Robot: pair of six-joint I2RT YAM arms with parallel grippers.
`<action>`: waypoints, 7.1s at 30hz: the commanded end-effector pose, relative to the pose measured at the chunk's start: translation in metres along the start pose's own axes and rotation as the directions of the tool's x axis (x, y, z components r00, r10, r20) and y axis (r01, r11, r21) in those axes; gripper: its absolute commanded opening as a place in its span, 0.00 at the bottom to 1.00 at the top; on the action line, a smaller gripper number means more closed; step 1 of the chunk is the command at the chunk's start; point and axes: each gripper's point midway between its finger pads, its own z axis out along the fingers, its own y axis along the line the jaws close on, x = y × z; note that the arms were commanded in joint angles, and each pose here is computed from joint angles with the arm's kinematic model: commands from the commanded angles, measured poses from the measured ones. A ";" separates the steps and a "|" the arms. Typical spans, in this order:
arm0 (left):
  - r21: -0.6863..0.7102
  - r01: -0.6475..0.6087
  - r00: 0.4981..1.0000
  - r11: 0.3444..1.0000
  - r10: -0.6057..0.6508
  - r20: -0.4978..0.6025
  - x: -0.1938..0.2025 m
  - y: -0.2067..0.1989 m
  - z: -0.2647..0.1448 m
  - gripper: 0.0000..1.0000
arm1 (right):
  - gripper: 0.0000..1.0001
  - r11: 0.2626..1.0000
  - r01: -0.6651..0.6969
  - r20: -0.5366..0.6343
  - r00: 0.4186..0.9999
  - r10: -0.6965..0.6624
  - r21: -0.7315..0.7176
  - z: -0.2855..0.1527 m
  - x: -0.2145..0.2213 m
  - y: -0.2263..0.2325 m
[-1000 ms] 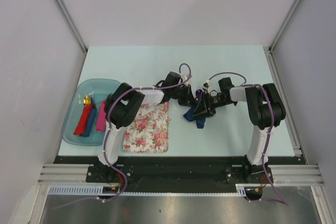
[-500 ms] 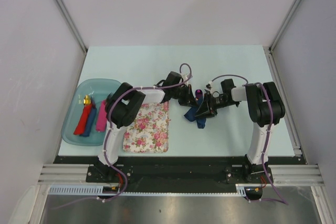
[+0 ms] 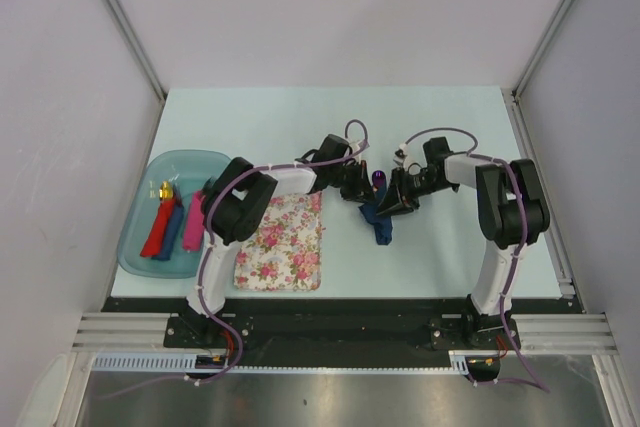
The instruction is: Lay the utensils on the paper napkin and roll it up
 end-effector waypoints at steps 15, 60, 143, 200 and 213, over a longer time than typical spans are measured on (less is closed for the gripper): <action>-0.107 -0.027 0.999 0.994 0.023 -0.035 0.012 0.023 0.010 0.00 | 0.18 0.977 0.091 -0.148 0.987 -0.063 0.191 -0.001 0.028 0.010; 0.056 0.024 0.997 0.998 -0.020 -0.077 0.065 0.007 -0.008 0.01 | 0.21 0.968 -0.147 -0.140 0.974 0.178 0.205 -0.001 0.060 -0.053; 0.012 -0.162 0.976 0.987 0.158 0.147 -0.025 -0.034 -0.015 0.00 | 0.61 0.989 0.024 0.105 0.994 -0.040 0.143 -0.037 -0.003 -0.014; 0.449 -0.828 0.543 0.337 0.684 0.487 0.036 -0.303 -0.290 0.00 | 0.91 0.176 0.958 0.590 0.010 -0.807 0.225 -0.147 0.055 0.310; 0.455 -0.838 0.518 0.302 0.704 0.486 0.060 -0.295 -0.293 0.00 | 0.59 0.075 0.992 0.578 0.005 -0.816 0.097 -0.128 0.088 0.337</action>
